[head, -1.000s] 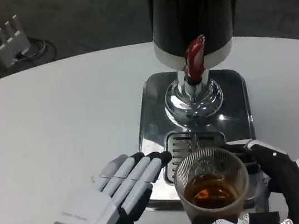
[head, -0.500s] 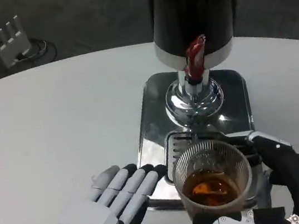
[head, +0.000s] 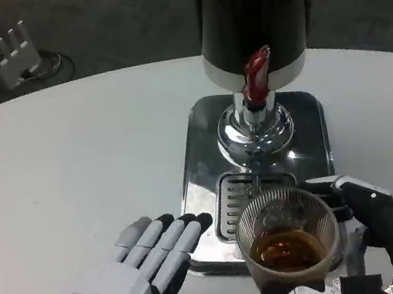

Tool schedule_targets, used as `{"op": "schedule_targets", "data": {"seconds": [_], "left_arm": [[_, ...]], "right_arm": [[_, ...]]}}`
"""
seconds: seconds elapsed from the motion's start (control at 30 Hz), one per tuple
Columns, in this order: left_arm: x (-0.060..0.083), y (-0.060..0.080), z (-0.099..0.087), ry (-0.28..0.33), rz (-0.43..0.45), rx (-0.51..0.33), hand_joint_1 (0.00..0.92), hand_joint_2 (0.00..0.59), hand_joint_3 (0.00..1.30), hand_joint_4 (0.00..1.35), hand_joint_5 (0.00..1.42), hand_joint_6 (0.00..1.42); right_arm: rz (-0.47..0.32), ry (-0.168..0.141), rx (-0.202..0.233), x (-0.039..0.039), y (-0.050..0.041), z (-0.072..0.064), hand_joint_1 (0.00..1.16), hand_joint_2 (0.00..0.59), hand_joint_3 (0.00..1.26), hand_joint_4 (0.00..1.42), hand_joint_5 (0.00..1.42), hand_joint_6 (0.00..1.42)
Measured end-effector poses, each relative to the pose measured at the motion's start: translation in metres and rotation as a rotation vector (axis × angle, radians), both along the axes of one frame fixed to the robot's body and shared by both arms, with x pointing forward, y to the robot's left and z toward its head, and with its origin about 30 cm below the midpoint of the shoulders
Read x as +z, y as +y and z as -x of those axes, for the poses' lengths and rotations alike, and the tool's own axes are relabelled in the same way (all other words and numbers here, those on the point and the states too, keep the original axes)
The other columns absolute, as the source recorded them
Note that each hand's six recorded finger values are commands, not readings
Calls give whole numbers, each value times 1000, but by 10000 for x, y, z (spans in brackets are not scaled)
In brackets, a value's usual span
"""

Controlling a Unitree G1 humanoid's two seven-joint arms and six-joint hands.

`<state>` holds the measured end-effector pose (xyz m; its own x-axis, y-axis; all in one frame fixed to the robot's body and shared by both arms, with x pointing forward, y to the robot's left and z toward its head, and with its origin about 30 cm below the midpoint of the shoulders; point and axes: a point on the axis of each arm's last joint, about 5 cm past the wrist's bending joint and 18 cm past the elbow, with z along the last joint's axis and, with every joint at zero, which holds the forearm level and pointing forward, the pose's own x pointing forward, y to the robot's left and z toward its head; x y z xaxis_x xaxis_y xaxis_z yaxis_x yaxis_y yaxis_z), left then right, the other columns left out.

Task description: Grasp the cup under the faucet to collect the drink, then remove the cup.

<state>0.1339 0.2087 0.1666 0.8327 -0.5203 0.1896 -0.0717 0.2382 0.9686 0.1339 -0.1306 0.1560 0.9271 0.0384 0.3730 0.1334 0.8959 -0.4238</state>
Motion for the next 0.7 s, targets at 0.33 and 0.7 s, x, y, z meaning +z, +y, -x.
{"op": "schedule_targets", "data": {"seconds": [0.33,0.7], "left_arm": [[1,-5,-3,0,3,-2,0,76,0,0,0,0],[2,-5,-4,0,9,-4,0,71,0,0,0,0]], "right_arm": [[-1,0,0,0,0,0,974,94,726,824,1049,1254],[-6,1,7,0,18,2,973,98,726,830,1049,1255]]}}
